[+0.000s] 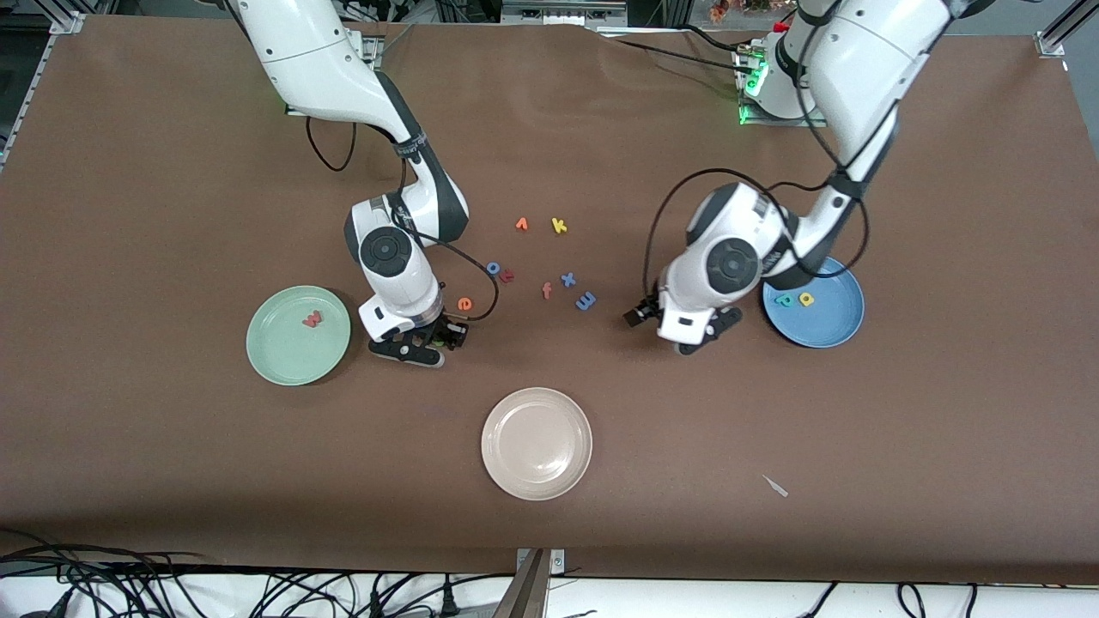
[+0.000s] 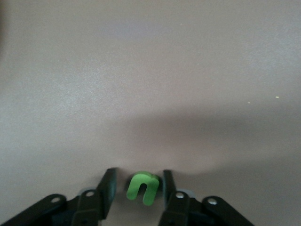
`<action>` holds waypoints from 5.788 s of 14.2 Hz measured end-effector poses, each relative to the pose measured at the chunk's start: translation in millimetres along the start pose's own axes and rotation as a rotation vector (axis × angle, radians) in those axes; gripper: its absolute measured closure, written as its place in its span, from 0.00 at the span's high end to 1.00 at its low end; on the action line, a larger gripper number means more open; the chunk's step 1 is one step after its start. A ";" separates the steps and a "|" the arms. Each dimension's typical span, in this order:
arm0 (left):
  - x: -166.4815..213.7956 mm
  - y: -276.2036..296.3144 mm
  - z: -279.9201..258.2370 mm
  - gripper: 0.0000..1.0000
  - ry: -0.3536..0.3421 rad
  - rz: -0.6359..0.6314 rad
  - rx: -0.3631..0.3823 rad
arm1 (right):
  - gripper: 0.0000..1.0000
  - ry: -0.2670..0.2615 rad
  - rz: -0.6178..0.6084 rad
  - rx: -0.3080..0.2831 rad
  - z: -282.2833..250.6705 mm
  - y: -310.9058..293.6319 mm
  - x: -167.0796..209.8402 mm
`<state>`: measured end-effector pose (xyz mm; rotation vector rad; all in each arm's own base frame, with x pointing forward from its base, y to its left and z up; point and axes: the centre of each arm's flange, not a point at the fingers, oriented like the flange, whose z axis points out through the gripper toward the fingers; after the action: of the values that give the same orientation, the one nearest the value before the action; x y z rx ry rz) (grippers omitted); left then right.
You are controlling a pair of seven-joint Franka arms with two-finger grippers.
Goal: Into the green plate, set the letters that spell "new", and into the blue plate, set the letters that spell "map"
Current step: 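Grasp the green n with the right gripper while the left gripper returns, then drop the n on the green plate while the left gripper grasps the m, then drop the m on the blue plate while the right gripper reaches the e, then grasp the orange e with the right gripper while the left gripper retracts, then place the orange e on the green plate with the right gripper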
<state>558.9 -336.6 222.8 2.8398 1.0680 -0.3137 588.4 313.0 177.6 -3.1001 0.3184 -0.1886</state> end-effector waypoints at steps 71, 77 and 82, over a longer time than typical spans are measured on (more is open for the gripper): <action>229.7 -246.6 -320.0 1.00 0.038 0.653 0.151 | 0.29 -0.001 -0.041 -0.048 -20.9 5.4 -58.9; 154.2 -234.6 -388.7 1.00 0.168 0.721 0.141 | 0.29 -0.094 -0.316 -0.159 -101.8 133.8 46.4; 149.1 -240.3 -389.3 1.00 0.139 0.714 0.139 | 0.29 -0.077 -0.446 -0.183 -91.1 201.8 64.0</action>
<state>571.7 0.5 565.8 3.1555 -0.0066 -0.1278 598.9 101.8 269.1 -3.2992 -0.3837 -0.0464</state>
